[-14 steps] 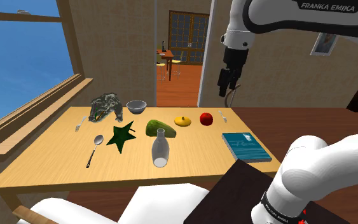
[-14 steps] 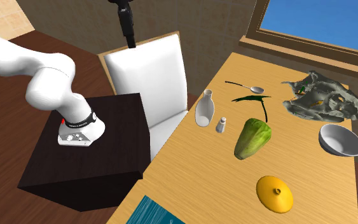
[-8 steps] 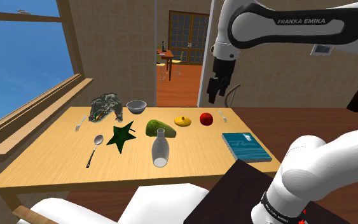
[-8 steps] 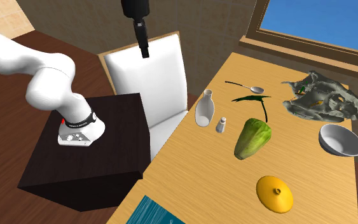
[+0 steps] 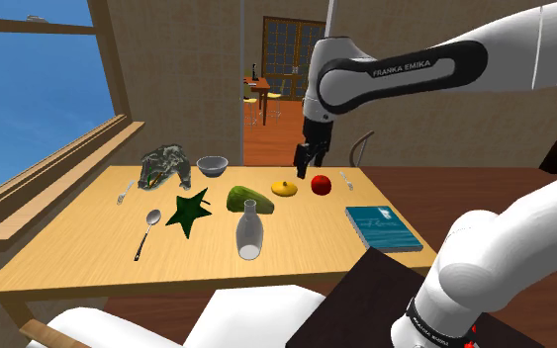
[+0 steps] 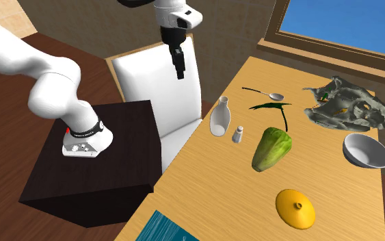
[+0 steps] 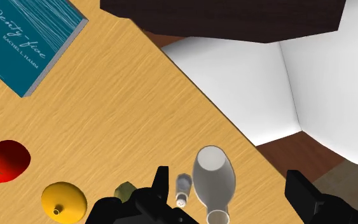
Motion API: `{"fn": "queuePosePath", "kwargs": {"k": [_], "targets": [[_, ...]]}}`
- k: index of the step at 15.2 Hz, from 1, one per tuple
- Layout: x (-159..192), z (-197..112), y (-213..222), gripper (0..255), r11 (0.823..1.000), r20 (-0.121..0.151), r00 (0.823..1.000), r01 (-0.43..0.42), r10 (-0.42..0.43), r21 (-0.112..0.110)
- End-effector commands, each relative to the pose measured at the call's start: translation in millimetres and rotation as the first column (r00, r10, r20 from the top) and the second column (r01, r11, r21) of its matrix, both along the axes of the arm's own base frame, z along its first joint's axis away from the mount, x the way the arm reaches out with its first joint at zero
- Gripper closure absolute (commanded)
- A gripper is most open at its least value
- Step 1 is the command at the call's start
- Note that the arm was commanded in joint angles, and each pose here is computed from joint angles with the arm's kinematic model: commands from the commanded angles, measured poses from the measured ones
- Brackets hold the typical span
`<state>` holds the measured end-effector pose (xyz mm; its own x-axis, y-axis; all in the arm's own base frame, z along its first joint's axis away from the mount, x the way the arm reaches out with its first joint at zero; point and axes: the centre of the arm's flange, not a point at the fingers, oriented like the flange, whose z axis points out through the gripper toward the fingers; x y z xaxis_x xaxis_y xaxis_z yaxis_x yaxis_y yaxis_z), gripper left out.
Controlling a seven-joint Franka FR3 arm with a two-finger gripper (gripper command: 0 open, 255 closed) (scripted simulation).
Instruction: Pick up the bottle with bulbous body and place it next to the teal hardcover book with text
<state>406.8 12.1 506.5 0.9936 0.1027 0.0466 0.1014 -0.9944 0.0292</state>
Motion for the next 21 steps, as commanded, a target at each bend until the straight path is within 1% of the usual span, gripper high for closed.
{"fn": "queuePosePath", "kwargs": {"k": [1,19,21], "targets": [[17.7,-19.8,1.8,0,1.000,0.008,1.000,-0.002,0.002,0.005],[175.4,-187.5,29.8,0,0.999,0.058,0.998,-0.022,0.020,0.047],[182.5,-199.4,31.3,0,0.999,0.060,0.998,-0.023,0.020,0.049]]}}
